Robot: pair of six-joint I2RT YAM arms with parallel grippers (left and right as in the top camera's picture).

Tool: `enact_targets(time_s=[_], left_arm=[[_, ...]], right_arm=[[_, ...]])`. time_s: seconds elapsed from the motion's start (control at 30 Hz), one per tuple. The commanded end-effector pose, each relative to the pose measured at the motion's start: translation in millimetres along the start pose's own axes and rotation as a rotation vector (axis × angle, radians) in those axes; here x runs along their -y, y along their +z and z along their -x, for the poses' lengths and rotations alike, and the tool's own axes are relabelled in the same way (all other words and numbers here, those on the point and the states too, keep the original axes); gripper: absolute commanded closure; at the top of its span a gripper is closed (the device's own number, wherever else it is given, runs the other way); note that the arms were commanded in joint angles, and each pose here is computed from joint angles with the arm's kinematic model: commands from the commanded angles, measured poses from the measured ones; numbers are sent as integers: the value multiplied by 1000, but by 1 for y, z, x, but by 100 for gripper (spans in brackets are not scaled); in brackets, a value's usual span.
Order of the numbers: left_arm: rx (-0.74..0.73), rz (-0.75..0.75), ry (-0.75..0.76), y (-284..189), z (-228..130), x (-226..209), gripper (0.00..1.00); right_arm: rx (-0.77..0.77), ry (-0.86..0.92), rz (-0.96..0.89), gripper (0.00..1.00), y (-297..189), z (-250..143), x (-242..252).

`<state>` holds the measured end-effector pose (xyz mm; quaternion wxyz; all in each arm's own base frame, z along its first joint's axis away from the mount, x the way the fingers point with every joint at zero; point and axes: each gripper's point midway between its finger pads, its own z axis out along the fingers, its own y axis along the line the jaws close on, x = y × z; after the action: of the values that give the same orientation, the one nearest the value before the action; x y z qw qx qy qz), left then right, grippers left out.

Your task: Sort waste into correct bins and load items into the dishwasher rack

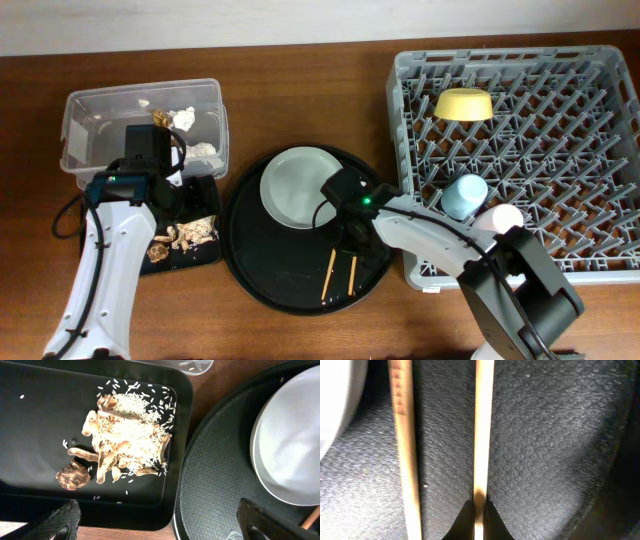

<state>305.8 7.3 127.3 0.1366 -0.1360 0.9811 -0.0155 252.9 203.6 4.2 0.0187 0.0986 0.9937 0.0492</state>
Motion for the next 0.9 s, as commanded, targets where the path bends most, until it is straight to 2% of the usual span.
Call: enact_targets(time_s=[0.0, 0.07, 0.13, 0.2, 0.27, 0.33, 0.5, 0.6, 0.63, 0.7, 0.77, 0.8, 0.83, 0.87], left_arm=[[17, -8, -13, -5, 2, 0, 1], [17, -7, -13, -5, 2, 0, 1], [17, -7, -13, -5, 2, 0, 1], [17, -8, -12, -5, 2, 0, 1], [17, -7, -13, -5, 2, 0, 1], [18, -8, -12, -5, 2, 0, 1], [17, -7, -13, -5, 2, 0, 1], [17, -7, -13, -5, 2, 0, 1], [17, -7, -13, -5, 2, 0, 1], [18, -8, -13, -5, 2, 0, 1], [18, -8, -13, -5, 2, 0, 1], [18, -8, -13, -5, 2, 0, 1], [17, -7, -13, -5, 2, 0, 1], [16, -7, -13, -5, 2, 0, 1]], right_arm=[[52, -50, 21, 96, -11, 16, -12], [100, -94, 15, 96, -36, 34, -11], [154, -166, 37, 96, -91, 61, 1], [183, -233, 22, 96, -142, 77, 29], [182, -248, -8, 96, -165, 89, 61], [128, -207, -48, 96, -161, 94, 95], [9, -200, -96, 94, -112, 91, 111], [48, -201, -84, 76, -116, 100, 107], [98, -203, -66, 66, -134, 106, 103], [196, -218, 37, 60, -178, 108, 83], [216, -257, 281, 9, -201, 99, 43], [194, -260, 304, 8, -197, 97, 38], [173, -253, 280, 12, -188, 96, 42], [184, -172, 167, 30, -175, 109, 60]])
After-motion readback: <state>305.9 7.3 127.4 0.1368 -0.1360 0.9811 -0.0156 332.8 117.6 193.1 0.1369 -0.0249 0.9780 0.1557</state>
